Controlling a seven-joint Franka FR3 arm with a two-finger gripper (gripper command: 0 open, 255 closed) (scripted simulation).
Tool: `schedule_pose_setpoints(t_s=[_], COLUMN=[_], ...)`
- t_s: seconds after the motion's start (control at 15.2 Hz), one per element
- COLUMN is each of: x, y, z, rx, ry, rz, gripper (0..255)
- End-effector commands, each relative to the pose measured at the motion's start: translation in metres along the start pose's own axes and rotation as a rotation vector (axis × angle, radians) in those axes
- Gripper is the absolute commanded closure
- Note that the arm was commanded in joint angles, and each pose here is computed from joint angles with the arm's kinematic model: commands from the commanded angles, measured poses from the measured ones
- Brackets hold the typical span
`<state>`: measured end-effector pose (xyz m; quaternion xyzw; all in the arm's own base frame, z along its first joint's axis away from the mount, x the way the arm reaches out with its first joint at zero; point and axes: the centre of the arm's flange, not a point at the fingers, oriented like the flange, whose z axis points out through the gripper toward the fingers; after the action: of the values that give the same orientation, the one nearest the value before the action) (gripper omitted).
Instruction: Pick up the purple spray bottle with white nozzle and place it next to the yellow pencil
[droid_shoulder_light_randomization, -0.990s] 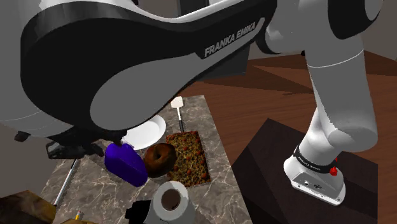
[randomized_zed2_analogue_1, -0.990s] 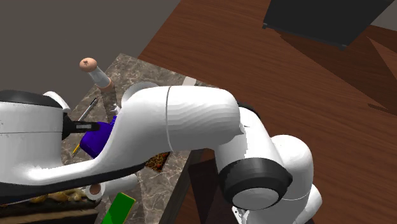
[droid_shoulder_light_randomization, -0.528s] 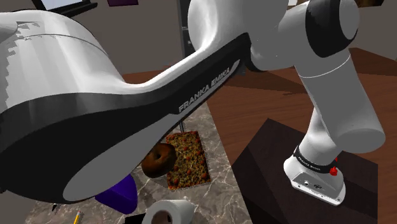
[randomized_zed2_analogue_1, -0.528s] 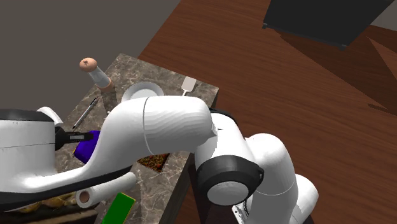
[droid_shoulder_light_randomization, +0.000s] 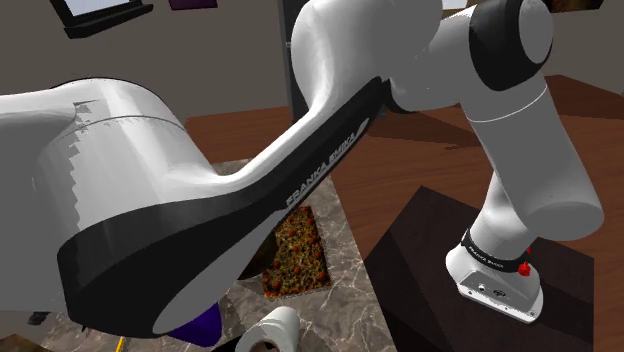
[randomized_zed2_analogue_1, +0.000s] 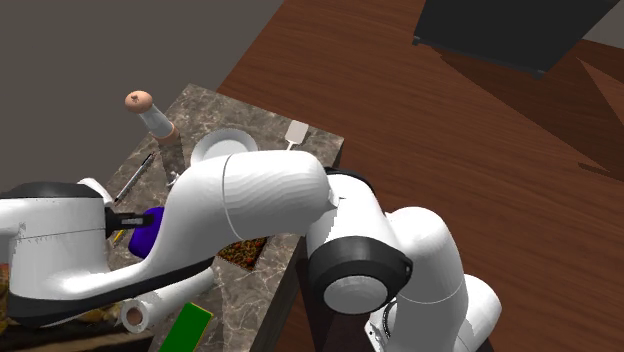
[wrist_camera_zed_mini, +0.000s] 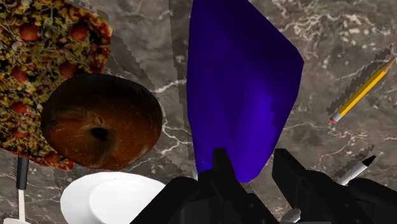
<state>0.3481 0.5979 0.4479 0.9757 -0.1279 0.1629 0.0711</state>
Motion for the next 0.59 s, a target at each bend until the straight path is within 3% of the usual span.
schedule_pose_setpoints(t_s=[0.0,0.46,0.53], x=[-0.0036,-0.0036,-0.0038], y=[-0.0005,-0.0005,-0.0006], z=[0.0109,0.0109,0.0109], rx=[-0.006,-0.006,-0.006], ry=[-0.001,-0.001,-0.001], rz=[-0.003,-0.003,-0.003], gripper=[255,255,0])
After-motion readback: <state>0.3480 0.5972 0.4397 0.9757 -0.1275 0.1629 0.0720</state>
